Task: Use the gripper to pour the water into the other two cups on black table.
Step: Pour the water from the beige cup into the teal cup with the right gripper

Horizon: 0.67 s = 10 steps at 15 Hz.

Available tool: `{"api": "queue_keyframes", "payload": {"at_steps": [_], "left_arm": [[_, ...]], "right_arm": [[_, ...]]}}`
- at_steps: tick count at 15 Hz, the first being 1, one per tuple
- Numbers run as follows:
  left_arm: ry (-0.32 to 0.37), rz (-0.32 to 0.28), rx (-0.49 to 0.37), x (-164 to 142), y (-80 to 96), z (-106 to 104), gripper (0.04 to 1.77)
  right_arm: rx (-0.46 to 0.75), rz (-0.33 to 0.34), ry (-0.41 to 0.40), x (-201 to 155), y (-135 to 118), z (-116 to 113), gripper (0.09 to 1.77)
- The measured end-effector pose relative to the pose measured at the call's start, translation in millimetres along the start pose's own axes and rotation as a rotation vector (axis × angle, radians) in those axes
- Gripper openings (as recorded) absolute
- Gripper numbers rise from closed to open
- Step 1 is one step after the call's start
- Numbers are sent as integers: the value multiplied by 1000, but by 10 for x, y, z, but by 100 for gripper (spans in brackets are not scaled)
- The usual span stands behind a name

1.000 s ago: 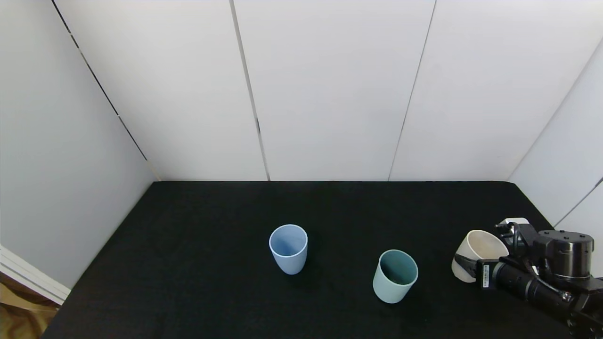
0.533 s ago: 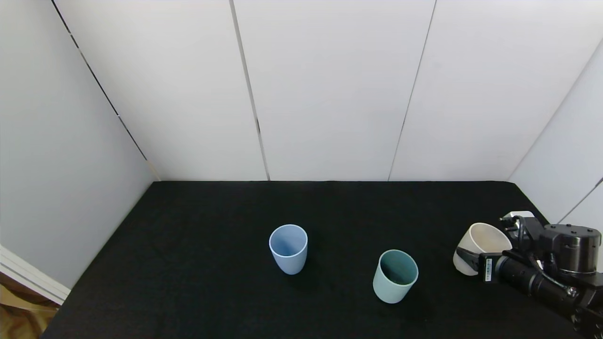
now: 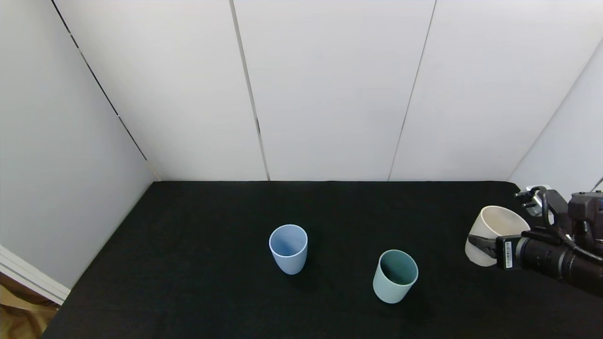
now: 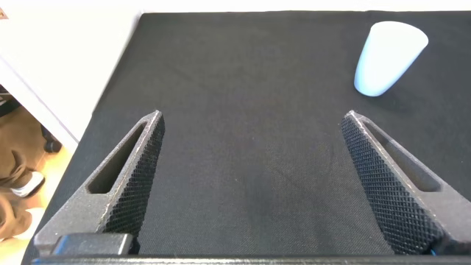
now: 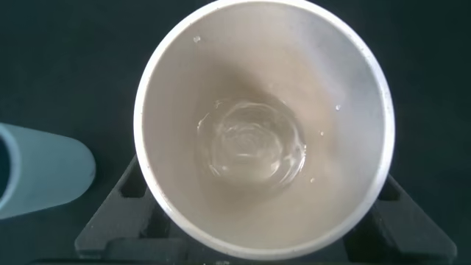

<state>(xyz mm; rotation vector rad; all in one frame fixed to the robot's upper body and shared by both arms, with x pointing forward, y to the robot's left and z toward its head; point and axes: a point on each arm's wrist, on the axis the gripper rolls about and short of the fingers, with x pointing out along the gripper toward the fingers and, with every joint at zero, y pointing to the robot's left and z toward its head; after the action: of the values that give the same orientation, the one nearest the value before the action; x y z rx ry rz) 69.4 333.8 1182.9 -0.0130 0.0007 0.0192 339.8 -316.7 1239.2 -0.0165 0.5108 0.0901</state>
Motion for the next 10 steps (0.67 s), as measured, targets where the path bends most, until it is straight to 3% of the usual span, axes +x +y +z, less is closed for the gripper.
{"api": "queue_keyframes", "payload": {"at_steps": [4, 10], "left_arm": [[0, 0, 0, 0, 0, 0, 172], [0, 0, 0, 0, 0, 0, 172]], "right_arm": [[-140, 29, -73, -265, 101, 236, 126], [-365, 92, -95, -493, 274, 277, 125]]}}
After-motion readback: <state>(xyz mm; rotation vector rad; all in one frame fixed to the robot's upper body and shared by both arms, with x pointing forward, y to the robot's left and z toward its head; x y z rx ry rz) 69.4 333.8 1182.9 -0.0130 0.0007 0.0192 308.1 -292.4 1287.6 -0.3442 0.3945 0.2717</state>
